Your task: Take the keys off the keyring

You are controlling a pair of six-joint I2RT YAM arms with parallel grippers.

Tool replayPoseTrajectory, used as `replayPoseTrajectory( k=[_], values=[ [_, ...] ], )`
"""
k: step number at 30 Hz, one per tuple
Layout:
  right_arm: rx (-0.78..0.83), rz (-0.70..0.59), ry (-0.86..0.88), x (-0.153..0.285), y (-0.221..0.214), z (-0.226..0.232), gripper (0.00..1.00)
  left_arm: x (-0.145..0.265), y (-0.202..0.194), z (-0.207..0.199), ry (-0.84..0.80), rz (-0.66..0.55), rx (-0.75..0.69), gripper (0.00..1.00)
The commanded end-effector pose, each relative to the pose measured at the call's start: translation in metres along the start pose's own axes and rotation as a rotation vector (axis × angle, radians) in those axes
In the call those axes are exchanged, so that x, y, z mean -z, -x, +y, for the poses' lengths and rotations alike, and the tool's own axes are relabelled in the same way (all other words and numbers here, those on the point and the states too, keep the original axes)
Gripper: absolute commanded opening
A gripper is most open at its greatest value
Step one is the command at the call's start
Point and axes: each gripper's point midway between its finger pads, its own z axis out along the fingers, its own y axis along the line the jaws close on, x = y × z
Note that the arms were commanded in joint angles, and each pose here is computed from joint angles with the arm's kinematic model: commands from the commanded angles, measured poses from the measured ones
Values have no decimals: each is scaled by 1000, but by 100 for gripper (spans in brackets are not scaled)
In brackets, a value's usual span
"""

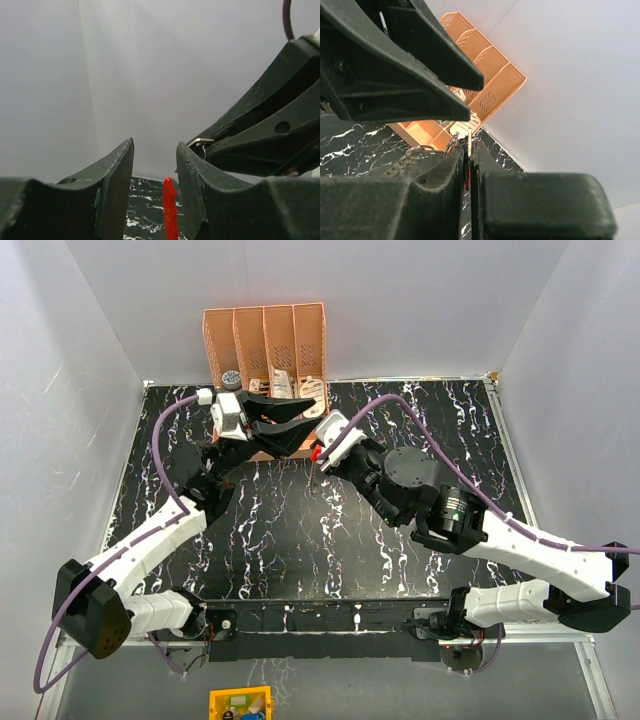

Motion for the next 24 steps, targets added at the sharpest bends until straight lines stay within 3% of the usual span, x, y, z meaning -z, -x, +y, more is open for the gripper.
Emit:
replayPoseTrajectory(
  k=[1, 10, 24],
  values=[
    [-66, -69, -70, 10, 20, -27, 0, 4, -6, -5, -29, 71, -89, 39],
    [-74, -75, -80, 14, 21, -31, 0, 14, -14, -5, -24, 117, -149, 35],
    [-71, -63, -77, 11, 18, -27, 0, 7, -3, -22, -113, 45, -84, 30]
  ],
)
